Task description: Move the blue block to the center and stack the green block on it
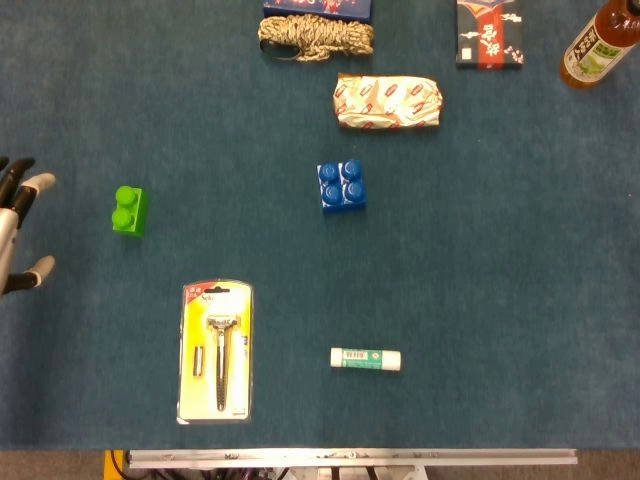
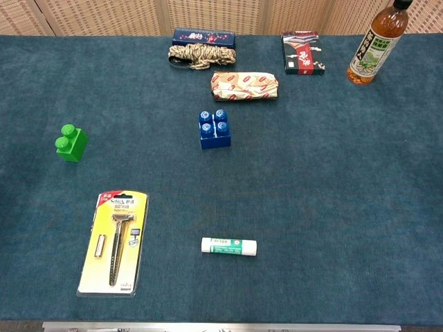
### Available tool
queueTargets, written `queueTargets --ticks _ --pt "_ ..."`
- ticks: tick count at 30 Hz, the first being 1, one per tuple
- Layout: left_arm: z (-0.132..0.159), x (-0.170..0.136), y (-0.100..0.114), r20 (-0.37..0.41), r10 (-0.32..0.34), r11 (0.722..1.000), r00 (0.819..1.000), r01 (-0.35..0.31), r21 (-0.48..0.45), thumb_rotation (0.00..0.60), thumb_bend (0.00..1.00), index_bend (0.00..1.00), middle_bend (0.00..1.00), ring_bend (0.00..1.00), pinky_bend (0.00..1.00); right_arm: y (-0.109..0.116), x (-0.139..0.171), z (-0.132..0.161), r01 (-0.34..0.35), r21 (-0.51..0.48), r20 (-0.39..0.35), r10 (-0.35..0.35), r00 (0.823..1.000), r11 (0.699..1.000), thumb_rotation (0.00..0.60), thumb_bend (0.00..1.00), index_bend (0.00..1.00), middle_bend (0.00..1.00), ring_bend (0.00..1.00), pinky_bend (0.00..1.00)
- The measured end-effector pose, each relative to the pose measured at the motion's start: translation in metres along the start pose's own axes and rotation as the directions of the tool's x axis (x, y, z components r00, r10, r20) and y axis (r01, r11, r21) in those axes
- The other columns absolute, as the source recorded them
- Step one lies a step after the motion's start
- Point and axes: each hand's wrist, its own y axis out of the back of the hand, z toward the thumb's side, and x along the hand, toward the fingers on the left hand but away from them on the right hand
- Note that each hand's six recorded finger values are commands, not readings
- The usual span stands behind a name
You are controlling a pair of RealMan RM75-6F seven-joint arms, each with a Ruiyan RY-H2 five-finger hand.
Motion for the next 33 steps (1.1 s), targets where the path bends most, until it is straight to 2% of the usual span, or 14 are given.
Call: queueTargets --ticks 7,13,21,33 --pt "0.015 0.013 -0.008 -0.013 -0.015 1.0 1.0 0.015 -0.01 0.6 0.15 0.19 0.09 0.06 0.2 0.001 0.013 -0.017 0.065 -0.06 0.063 -0.061 0.996 0.996 0.6 0.23 0.21 0.17 0.0 0.1" --pt "0.028 0.023 -0.018 -0.033 -0.015 1.0 0.999 0.014 -0.011 0.6 0.14 0.19 0.09 0.06 0.2 0.001 0.02 -0.026 0.097 -0.11 0.089 -0.087 0.992 0.989 0.6 0.23 0.21 0.17 0.0 0.1" --pt "0.045 0.043 -0.038 -0.027 -0.035 0.999 0.999 0.034 -0.016 0.6 0.14 0.19 0.07 0.06 0.2 0.0 0.025 -0.038 0.12 -0.141 0.117 -0.104 0.988 0.983 0.6 0.23 0.21 0.17 0.0 0.1" --pt "0.065 0.065 -0.052 -0.005 -0.042 0.998 0.999 0.042 -0.039 0.6 0.14 0.19 0.07 0.06 0.2 -0.003 0.027 -0.044 0.121 -0.163 0.132 -0.1 0.986 0.979 0.6 0.23 0.21 0.17 0.0 0.1"
